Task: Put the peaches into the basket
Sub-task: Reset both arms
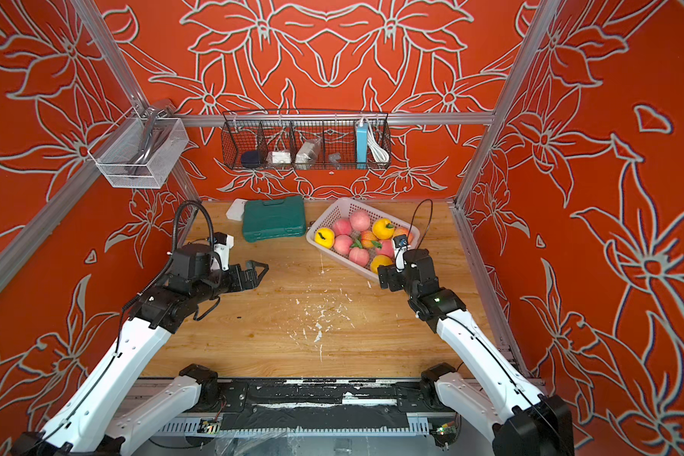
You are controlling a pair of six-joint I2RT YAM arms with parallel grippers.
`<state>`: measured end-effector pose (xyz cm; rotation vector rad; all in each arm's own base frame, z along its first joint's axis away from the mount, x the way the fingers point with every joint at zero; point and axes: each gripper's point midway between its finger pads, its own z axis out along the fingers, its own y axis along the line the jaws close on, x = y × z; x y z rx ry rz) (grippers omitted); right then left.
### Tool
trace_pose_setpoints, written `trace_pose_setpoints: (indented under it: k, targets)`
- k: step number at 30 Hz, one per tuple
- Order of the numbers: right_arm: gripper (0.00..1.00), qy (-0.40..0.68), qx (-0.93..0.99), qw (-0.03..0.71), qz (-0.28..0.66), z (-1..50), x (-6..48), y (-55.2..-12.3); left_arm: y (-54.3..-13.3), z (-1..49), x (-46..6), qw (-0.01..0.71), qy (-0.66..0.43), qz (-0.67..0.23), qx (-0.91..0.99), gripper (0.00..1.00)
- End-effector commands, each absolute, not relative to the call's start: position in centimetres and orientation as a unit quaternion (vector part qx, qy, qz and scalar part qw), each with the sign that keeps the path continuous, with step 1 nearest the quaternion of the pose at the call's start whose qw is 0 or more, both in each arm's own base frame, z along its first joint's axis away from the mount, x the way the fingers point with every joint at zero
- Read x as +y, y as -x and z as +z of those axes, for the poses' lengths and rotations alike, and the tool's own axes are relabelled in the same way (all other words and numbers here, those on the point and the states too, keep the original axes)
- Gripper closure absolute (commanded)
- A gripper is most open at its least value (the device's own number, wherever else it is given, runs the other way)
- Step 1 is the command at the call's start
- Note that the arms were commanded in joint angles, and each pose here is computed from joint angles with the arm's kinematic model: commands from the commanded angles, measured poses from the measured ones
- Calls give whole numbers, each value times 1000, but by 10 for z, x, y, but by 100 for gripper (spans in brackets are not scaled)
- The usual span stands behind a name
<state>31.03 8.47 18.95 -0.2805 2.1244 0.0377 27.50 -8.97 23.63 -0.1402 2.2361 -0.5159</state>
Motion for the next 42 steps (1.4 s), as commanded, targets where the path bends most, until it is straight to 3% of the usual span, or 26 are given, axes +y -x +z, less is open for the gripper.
trace_pose_setpoints:
  k: [1,6,12,14,27,31,42]
  targets:
    - [1,44,867,497,-10,189,52,-326,-294,233,-65,485,92,-158,855,2]
    - [1,-35,886,460,-49,156,6,-339,-312,218,-45,512,99,-87,849,1]
    - [1,4,827,559,-53,155,-4,-345,-336,199,-18,548,76,30,832,2]
    - [1,28,810,583,-59,158,-1,-346,-340,191,-12,548,82,42,831,2]
    - [1,27,824,562,-68,119,-7,-364,-360,118,64,513,174,127,831,1]
    - [1,14,823,563,-75,110,-12,-367,-351,101,79,531,218,105,812,1]
    - [1,-26,820,562,-100,96,-26,-366,-361,86,40,549,116,53,826,1]
